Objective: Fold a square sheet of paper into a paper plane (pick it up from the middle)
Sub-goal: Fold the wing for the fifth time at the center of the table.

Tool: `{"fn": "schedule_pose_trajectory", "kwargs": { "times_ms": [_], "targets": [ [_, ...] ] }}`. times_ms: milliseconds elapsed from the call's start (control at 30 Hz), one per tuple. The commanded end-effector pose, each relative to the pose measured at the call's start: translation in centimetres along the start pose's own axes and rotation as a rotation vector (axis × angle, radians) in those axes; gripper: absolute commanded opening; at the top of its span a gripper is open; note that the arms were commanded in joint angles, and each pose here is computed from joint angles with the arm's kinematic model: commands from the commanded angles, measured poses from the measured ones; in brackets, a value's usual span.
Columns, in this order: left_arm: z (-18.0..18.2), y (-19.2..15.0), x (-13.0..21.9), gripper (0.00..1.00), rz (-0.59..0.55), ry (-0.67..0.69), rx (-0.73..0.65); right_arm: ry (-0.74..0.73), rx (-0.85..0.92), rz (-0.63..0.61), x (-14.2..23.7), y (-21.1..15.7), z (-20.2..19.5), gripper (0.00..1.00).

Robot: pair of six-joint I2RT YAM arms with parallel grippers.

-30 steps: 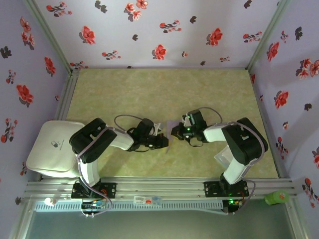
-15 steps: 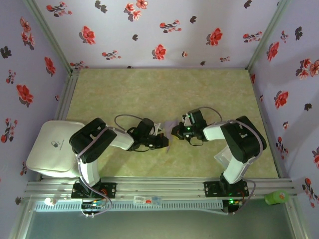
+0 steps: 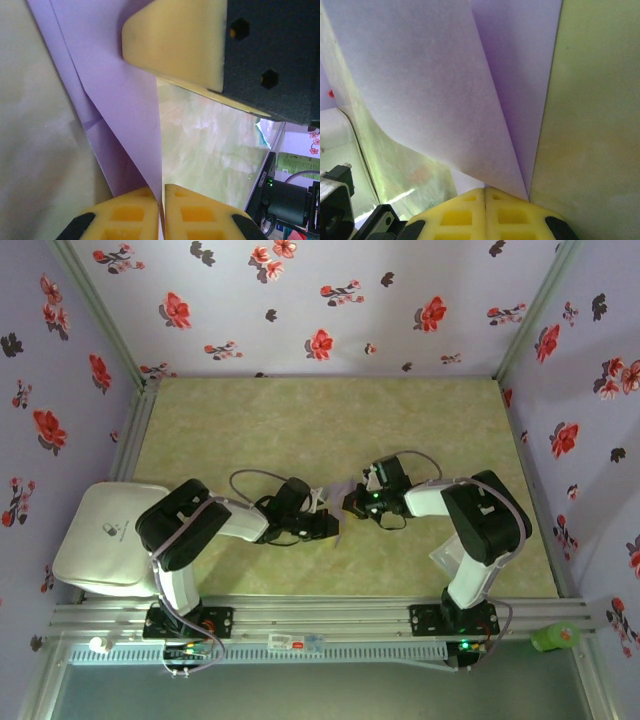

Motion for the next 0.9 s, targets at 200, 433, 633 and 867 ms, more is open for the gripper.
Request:
{"fn": "schedule_pose_trajectory", "kwargs": {
  "times_ms": [200,433,633,867],
  "targets": [
    [0.5,-2.2,0.0,0.05,0.074,0.05,0.01,-0.166,-0.037,0.025,-0.7,-1.1,-3.5,0.05],
    [0.6,-3.0,0.0,0.1,0.11,0.042,0.009,-0.194,-0.035,0.035,-0.7,-1.3,-3.9,0.04],
    [0.3,-3.5,0.4,0.11,0.119,0.044,0.002,-0.207,-0.037,0.04,-0.8,-1.5,-4.1,0.04],
    [0.3,-4.1,0.3,0.04,0.134,0.049,0.003,-0.214,-0.03,0.041,-0.7,-1.5,-3.9,0.03]
  ]
}}
Point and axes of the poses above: each hand's point on the last joint's axis, 136 mm out from that joint toward the fingers, its own x axis back along the fingers, its own z axis along the line the jaws close on, y = z × x, the point moved 2 cm from there along x, back along the fingers, and after that the axes turned 1 degree about x, right-handed, at the moved point
